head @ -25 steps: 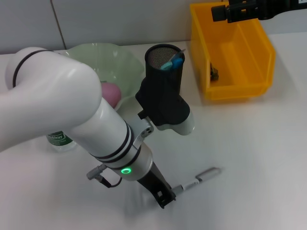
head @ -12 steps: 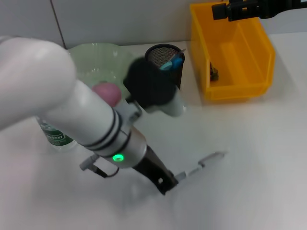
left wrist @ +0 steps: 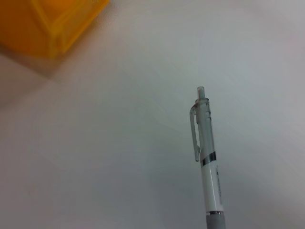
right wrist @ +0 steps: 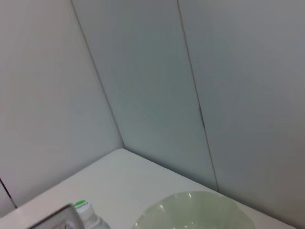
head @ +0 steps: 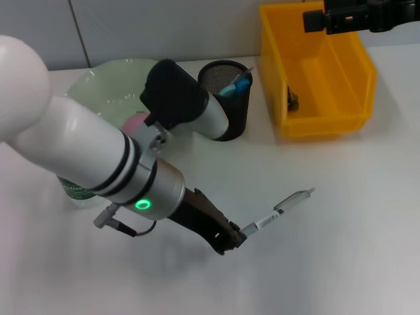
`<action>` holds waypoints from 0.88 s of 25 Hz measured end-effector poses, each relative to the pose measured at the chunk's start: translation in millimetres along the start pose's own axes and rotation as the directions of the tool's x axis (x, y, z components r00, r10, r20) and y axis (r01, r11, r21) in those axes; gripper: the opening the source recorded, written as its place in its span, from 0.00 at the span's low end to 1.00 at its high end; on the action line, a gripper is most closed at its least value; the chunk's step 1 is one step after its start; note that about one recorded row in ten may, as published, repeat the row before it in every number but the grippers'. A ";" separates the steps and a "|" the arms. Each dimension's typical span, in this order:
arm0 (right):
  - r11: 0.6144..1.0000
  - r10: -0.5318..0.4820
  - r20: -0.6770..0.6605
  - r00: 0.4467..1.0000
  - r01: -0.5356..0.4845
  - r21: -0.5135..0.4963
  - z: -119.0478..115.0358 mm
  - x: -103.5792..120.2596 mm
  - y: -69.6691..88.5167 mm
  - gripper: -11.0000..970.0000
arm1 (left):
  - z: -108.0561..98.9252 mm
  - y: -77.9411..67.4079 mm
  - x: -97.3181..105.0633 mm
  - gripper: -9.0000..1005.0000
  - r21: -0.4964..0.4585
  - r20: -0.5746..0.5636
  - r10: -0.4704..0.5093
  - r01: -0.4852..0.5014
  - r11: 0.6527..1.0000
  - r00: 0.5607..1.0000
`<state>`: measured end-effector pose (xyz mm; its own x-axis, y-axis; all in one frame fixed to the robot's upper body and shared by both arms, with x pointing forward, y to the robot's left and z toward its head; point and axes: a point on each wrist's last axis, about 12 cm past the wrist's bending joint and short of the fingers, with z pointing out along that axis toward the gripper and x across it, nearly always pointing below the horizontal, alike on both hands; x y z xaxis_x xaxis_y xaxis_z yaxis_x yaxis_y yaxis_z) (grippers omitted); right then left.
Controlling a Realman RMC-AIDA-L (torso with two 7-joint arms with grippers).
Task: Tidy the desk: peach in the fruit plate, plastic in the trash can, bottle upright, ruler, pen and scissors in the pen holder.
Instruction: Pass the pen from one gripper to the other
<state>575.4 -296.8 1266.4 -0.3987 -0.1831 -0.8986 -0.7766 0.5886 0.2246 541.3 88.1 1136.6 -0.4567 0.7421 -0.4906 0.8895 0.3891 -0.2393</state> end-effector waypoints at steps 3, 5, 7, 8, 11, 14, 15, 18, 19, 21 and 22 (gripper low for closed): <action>0.999 0.036 0.015 0.999 -0.036 -0.018 -10.0 7.6 -2.4 0.80 | -11.1 6.4 2.1 0.13 0.029 0.050 -0.029 0.027 0.999 0.998; 0.996 0.078 0.033 0.996 -0.076 -0.048 -19.1 15.0 -5.4 0.80 | -18.6 10.9 4.5 0.13 0.050 0.088 -0.047 0.042 0.998 0.995; 0.988 0.128 0.048 0.991 -0.123 -0.091 -30.1 25.0 -9.5 0.80 | -23.3 13.4 5.9 0.13 0.064 0.113 -0.056 0.049 0.997 0.992; 0.983 0.152 0.052 0.987 -0.145 -0.108 -35.3 29.9 -11.9 0.79 | -27.0 15.2 7.1 0.13 0.076 0.132 -0.064 0.054 0.996 0.989; 0.955 0.243 0.052 0.969 -0.229 -0.191 -56.3 56.5 -20.6 0.79 | -39.5 22.2 13.6 0.13 0.107 0.183 -0.083 0.064 0.992 0.980; 0.930 0.296 0.049 0.954 -0.277 -0.242 -68.8 78.9 -23.7 0.79 | -52.9 28.1 21.0 0.13 0.147 0.244 -0.100 0.065 0.987 0.965; 0.930 0.296 0.049 0.954 -0.277 -0.242 -68.8 78.9 -23.7 0.79 | -54.7 28.4 22.1 0.13 0.154 0.253 -0.099 0.061 0.986 0.962; 0.915 0.332 0.021 0.943 -0.317 -0.250 -76.8 98.8 -25.9 0.79 | -59.4 29.2 24.2 0.13 0.169 0.272 -0.088 0.043 0.985 0.958; 0.908 0.349 -0.006 0.937 -0.340 -0.244 -79.7 107.1 -26.8 0.79 | -60.9 29.3 25.3 0.13 0.173 0.274 -0.078 0.031 0.984 0.959; 0.905 0.357 -0.026 0.934 -0.353 -0.239 -80.5 110.5 -27.3 0.79 | -61.1 29.2 25.6 0.13 0.174 0.272 -0.074 0.026 0.984 0.959; 0.901 0.364 -0.050 0.930 -0.365 -0.234 -80.9 113.5 -27.4 0.79 | -61.5 28.8 25.7 0.13 0.176 0.269 -0.064 0.016 0.984 0.961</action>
<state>512.0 -397.5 1188.8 -0.6778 0.0040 -0.7353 -0.6684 0.4134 0.6184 554.4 152.0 1168.7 -0.4920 0.5418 -0.6814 0.8705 0.2988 -0.3910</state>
